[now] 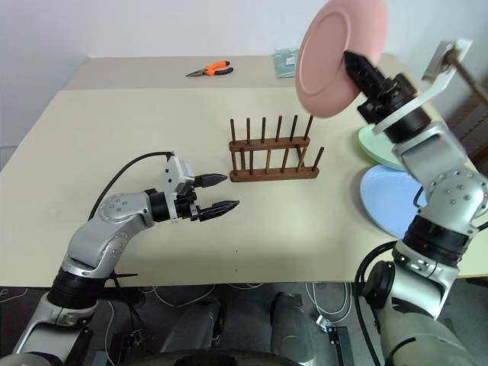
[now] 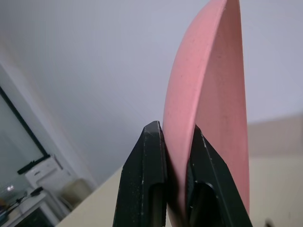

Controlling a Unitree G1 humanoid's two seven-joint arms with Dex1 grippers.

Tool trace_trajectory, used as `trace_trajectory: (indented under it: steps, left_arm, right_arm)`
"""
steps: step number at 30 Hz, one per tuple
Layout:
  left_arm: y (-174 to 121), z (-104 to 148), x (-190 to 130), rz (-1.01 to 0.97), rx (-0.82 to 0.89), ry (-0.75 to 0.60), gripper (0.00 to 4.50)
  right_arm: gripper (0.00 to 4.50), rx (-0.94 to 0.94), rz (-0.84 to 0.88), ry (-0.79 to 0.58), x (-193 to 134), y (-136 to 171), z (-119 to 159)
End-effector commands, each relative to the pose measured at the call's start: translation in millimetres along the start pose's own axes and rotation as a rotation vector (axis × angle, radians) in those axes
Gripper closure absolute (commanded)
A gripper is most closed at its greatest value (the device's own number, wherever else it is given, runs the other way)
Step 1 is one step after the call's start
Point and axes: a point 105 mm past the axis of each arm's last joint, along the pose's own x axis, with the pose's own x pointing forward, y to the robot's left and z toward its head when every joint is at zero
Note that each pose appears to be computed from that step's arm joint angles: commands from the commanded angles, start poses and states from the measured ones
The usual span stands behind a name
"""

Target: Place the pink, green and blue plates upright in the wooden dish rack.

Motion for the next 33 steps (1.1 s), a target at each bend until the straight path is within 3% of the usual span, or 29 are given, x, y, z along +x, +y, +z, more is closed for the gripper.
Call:
trace_trajectory:
  steps: [1, 14, 17, 22, 27, 30, 31, 33]
  left_arm:
    - [1.2, 14.0, -1.4, -0.008, 0.037, -0.045, 0.85]
    - [-1.1, 15.5, -2.5, -0.007, 0.033, -0.053, 0.85]
    - [-1.7, 15.4, -2.5, -0.007, 0.033, -0.051, 0.85]
    - [-2.6, 15.3, -3.4, -0.008, 0.033, -0.047, 0.85]
    - [-3.5, 14.8, -4.5, -0.013, 0.030, -0.043, 0.85]
    - [-3.6, 14.4, -5.0, -0.015, 0.027, -0.042, 0.85]
    - [-3.4, 14.1, -5.1, -0.015, 0.026, -0.041, 0.85]
    - [-3.9, 13.7, -2.6, -0.028, 0.023, -0.041, 0.85]
  right_arm:
    - [4.46, -0.029, 0.013, -0.032, -0.5, 10.8, 6.4]
    - [4.46, -0.096, -0.107, 0.128, -8.2, -19.7, -31.0]
    - [3.37, -0.125, -0.121, 0.140, -8.1, -24.5, -34.1]
    - [0.98, -0.330, -0.125, 0.098, -9.5, -22.4, -14.1]
    - [0.98, -0.447, -0.177, -0.024, -34.1, -28.1, 44.8]
    - [0.98, -0.481, -0.223, -0.023, -50.0, -36.6, 59.7]
    - [0.98, -0.505, -0.249, 0.012, -55.3, -43.1, 58.5]
    - [0.98, -0.779, -0.357, 0.345, -71.6, -80.1, 21.9]
